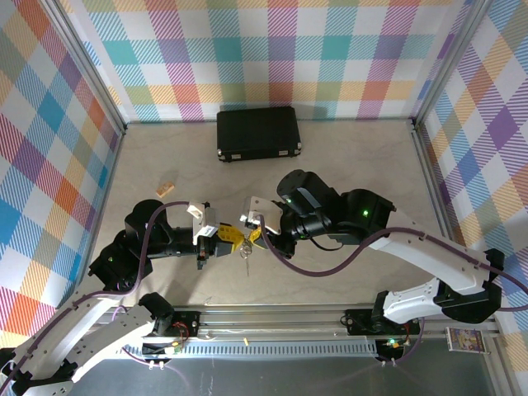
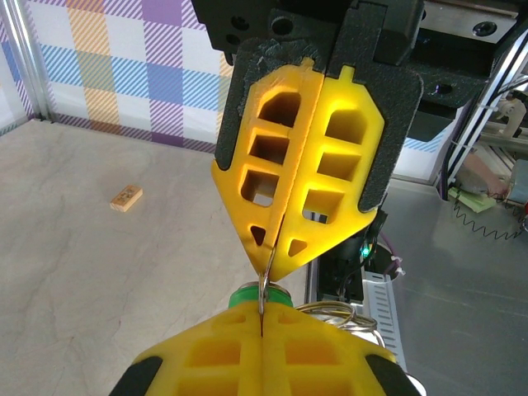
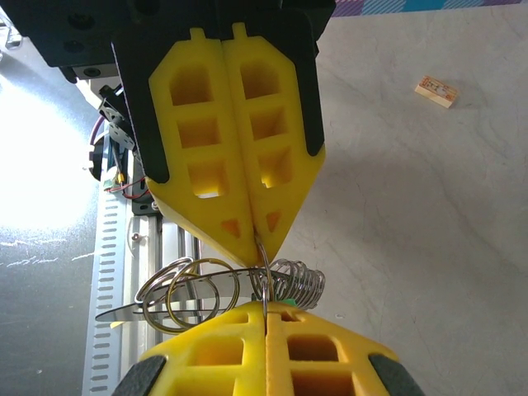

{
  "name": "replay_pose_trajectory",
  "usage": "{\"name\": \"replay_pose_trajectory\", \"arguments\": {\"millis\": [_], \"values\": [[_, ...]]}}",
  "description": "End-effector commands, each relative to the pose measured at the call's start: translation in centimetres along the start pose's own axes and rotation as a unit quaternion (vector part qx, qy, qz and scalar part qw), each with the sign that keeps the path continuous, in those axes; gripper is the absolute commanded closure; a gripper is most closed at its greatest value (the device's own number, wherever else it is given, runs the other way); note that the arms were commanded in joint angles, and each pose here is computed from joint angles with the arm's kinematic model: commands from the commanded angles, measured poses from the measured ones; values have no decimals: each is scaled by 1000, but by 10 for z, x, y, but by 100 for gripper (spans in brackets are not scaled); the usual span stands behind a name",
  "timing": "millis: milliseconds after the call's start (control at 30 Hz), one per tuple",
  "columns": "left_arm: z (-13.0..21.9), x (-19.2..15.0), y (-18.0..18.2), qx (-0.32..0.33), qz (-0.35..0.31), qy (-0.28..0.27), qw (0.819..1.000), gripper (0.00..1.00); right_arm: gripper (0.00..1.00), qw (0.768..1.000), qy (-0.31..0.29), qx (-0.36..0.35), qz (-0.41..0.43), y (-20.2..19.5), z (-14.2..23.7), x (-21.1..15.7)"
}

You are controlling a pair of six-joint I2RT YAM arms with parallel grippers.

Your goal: Put the keys on the keyring

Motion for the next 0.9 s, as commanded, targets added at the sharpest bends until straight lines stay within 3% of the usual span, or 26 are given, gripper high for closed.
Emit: {"name": "replay_pose_trajectory", "arguments": {"millis": [0, 867], "values": [[1, 8, -3, -10, -14, -15, 1000, 100, 100, 999, -34, 0, 25, 5, 7, 11], [0, 16, -8, -28, 3, -36, 999, 100, 100, 997, -49, -1, 66, 17, 13, 5]]}}
Point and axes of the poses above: each hand's point on the last joint's axis, 136 mm out from that joint toward the fingers, its own z axis back along the fingers, its own y axis along the line the jaws close on, x = y × z, the point moved 3 cm from there along z, back along the fingers, and after that the axes turned 9 degrees about z, right-handed, at the moved point
